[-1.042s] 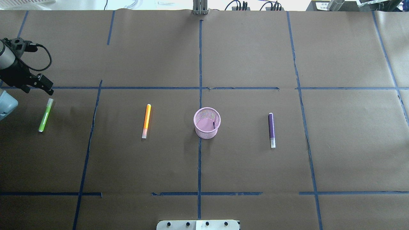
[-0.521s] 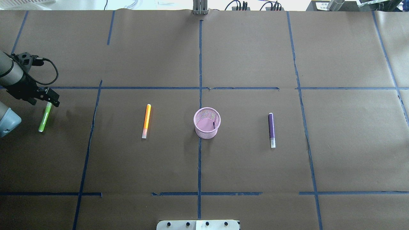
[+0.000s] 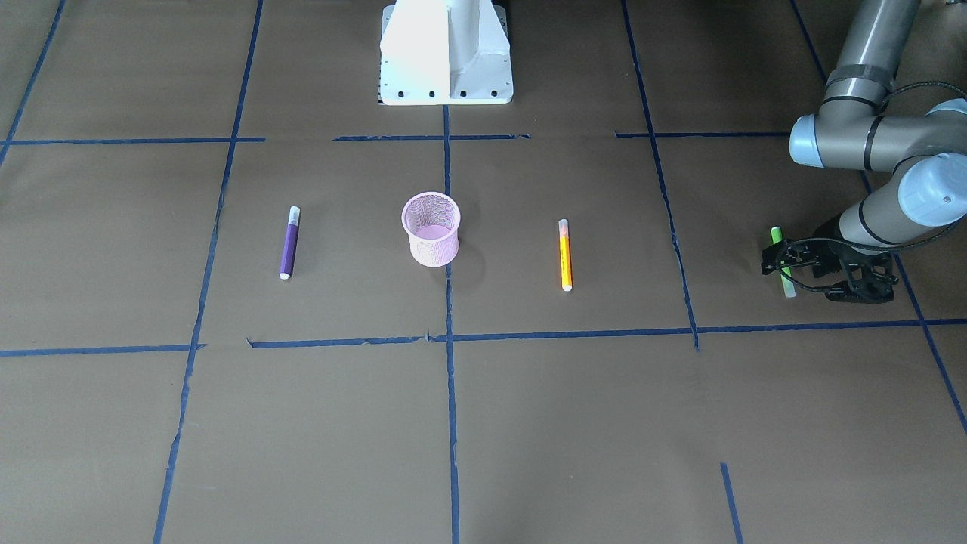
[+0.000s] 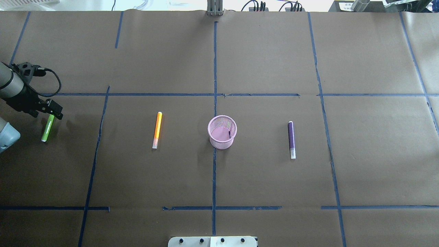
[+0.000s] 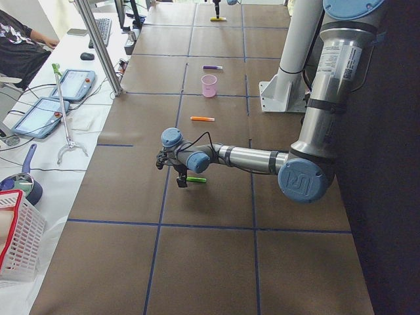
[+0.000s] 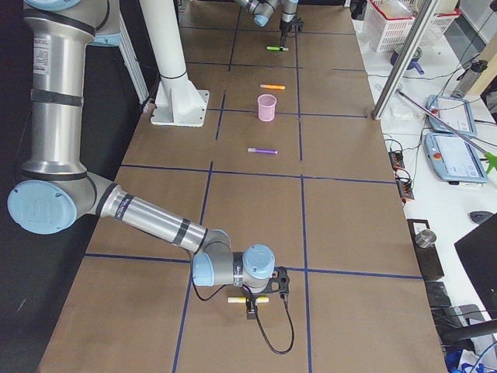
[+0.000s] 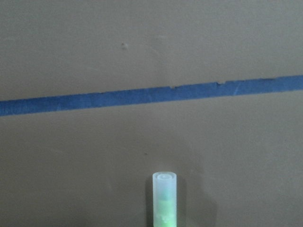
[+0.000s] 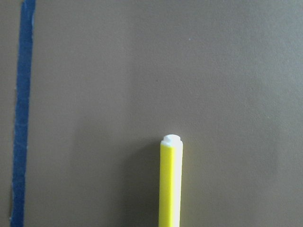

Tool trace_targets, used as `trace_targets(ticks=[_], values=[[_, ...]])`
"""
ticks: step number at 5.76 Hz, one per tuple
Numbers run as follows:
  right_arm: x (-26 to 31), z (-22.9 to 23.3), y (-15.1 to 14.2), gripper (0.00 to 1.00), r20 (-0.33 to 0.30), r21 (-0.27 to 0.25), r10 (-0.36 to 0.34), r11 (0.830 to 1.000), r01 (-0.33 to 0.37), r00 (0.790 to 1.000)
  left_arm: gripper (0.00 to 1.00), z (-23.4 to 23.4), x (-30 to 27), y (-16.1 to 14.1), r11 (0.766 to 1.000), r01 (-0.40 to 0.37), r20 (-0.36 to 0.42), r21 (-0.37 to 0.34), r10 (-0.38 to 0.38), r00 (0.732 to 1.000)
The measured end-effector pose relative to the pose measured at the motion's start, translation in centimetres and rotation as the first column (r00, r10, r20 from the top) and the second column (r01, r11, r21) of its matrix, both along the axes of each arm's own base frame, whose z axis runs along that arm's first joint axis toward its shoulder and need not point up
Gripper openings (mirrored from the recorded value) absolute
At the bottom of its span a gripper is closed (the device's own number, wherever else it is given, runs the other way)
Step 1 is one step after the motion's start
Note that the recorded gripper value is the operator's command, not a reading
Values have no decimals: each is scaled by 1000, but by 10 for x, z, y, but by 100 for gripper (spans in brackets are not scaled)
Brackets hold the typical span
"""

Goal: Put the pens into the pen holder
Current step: 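Close the left gripper on the green marker's upper end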

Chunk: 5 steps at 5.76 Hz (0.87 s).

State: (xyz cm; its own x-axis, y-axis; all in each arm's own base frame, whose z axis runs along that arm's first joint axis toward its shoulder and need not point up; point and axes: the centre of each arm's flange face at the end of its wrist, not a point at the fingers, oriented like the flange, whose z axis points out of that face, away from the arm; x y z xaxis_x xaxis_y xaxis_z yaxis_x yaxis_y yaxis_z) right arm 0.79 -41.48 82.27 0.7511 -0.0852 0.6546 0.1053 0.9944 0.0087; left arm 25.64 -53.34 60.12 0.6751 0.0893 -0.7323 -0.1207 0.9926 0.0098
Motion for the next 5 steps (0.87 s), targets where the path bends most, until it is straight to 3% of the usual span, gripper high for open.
trace_targets(ticks=[1, 3, 5], values=[[0, 0, 0, 100, 0, 0, 0, 1000, 0, 1000, 70, 0, 0, 0, 1000, -1, 0, 1, 1, 1000], [0, 0, 0, 100, 0, 0, 0, 1000, 0, 1000, 47, 1, 3, 1, 1000, -4, 9, 7, 3, 1000], [0, 0, 0, 100, 0, -1, 0, 1000, 0, 1000, 41, 0, 4, 0, 1000, -5, 11, 12, 4, 1000]])
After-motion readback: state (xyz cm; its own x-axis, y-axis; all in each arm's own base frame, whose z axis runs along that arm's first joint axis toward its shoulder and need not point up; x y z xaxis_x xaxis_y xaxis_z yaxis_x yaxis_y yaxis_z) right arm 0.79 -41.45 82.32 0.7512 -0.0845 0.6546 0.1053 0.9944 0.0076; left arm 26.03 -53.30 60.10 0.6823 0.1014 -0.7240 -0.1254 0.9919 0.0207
